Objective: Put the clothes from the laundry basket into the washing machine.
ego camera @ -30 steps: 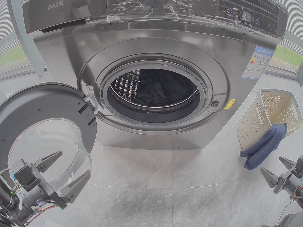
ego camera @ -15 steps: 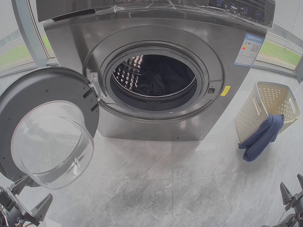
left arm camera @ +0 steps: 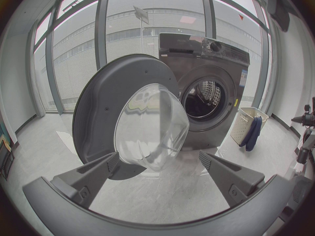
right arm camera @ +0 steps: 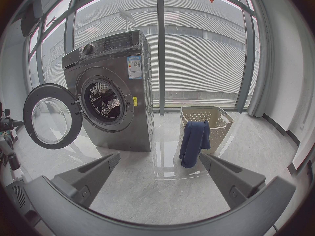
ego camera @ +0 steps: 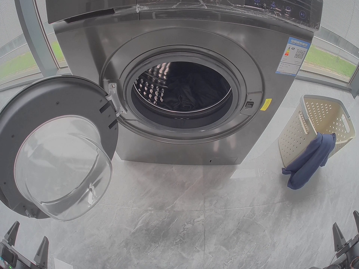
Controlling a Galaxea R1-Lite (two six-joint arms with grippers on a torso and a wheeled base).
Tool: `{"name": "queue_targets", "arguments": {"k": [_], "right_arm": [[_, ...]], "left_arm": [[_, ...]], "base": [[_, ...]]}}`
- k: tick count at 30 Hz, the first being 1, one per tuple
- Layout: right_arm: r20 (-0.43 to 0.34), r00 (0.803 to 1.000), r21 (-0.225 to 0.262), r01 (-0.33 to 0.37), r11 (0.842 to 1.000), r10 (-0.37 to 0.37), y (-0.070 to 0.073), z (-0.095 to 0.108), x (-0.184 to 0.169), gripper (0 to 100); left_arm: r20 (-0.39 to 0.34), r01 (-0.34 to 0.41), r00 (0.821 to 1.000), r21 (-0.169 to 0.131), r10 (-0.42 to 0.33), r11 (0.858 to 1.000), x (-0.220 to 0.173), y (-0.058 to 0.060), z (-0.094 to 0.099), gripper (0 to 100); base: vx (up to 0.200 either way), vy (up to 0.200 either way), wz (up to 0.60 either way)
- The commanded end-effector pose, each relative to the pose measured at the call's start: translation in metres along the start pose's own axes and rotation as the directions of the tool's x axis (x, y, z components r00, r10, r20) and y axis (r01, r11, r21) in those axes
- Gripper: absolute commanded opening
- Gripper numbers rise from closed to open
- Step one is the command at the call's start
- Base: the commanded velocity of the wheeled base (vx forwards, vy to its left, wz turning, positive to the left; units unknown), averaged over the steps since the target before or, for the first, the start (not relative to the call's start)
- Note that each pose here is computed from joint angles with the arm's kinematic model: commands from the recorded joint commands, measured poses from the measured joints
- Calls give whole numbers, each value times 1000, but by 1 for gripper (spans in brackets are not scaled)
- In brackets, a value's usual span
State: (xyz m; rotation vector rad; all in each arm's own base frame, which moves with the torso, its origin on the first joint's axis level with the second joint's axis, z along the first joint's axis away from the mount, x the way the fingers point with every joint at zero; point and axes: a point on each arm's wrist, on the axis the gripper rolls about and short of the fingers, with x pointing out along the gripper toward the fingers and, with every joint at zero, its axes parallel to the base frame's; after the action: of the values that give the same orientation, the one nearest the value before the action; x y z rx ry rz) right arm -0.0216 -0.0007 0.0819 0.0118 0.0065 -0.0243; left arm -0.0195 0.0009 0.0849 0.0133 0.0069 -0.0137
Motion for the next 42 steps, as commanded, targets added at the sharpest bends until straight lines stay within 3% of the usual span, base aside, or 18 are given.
{"name": "queue_targets", "arguments": {"k": [1,9,42], "right_arm": [[5,1000,-4,2,1000,-2,0,-6,-1,100],[7,1000,-4,0,1000,0,0,-6,-1,100],[5,1000,-4,2,1000,-2,0,-6,-1,100]], "left_arm": [[3,8,1000,-12,-8,1000,-3,-1,-10,100],[3,8,1000,-19,-8,1000,-3,-1,-10,100],[3,11,1000,-23,-11,1000,-3,-1,-10,100]], "base": [[0,0,0],[0,0,0],[0,-200,0]]}}
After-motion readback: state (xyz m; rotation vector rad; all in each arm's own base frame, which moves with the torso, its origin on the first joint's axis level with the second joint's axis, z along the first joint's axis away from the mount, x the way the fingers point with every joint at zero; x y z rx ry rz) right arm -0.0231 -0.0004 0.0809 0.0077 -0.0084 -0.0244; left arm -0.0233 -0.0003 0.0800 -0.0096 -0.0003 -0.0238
